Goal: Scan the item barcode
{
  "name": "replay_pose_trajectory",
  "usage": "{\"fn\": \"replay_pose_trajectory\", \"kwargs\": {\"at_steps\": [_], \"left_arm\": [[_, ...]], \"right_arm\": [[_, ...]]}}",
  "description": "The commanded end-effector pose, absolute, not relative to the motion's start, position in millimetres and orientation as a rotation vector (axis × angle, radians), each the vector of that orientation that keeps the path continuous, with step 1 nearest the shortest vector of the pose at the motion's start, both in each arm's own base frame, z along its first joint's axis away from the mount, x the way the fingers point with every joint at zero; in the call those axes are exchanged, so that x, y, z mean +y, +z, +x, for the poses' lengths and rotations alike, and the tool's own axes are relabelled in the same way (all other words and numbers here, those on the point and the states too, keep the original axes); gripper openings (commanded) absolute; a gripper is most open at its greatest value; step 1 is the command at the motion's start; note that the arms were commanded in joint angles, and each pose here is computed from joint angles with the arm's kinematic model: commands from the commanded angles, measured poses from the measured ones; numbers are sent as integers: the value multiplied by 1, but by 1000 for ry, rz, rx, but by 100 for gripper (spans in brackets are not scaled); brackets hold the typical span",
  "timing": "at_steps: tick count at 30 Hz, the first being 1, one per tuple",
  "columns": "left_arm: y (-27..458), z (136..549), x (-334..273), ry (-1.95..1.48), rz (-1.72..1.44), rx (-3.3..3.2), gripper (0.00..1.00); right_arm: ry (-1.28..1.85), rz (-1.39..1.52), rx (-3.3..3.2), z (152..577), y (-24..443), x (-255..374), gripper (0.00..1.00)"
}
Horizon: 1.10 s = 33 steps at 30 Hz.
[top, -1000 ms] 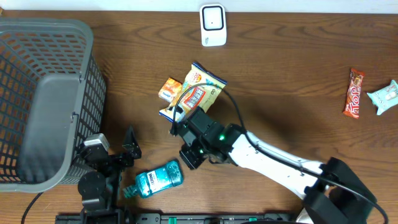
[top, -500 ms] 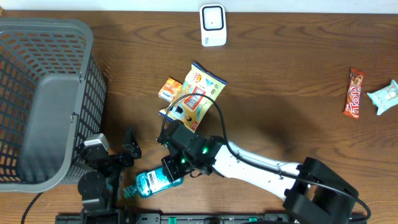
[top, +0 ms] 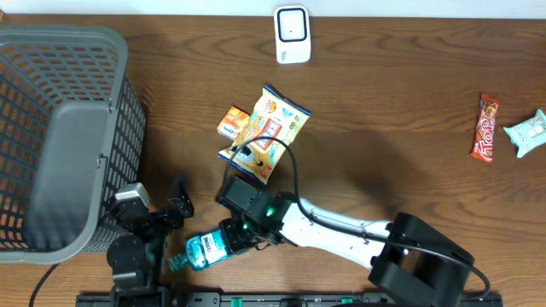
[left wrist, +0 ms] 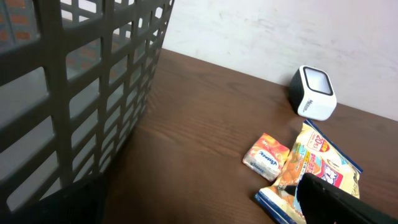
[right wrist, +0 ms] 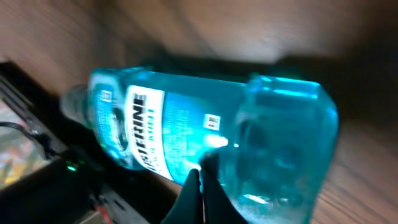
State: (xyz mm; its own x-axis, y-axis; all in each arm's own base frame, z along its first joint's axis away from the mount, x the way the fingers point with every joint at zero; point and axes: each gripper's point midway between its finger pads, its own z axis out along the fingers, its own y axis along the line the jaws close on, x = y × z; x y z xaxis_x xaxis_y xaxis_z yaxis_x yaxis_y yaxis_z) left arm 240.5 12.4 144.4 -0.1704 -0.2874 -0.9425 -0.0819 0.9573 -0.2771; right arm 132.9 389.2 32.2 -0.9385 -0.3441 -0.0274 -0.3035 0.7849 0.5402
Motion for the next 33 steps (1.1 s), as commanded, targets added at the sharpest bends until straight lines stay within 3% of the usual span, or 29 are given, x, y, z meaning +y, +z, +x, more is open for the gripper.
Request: {"fn": "replay_pose_trajectory", "kwargs": {"at_steps": [1,11,16,20,25,30,33], "left_arm": [[130,240,13,-181,-285,1772,98],[130,240,13,-181,-285,1772,98],[130,240,13,-181,-285,1772,98],[130,240,13,-181,-285,1772,98],[130,240,13,-181,-285,1772,98],[130,240,13,-181,-285,1772,98],[130,240,13,-181,-285,1772,98]], "right_arm": [[-692,427,-2924,131,-3,374,1],[-385,238,-3044,156,-14,322,1],[-223,64,-3102,189,-11,278,1],[-239,151,-3102,207,-9,264,1],[-407,308,-3099,211,15,280,1],[-1031,496,-3028,214,91,343,1],[-1146,556,-3003,215,98,360,1]]}}
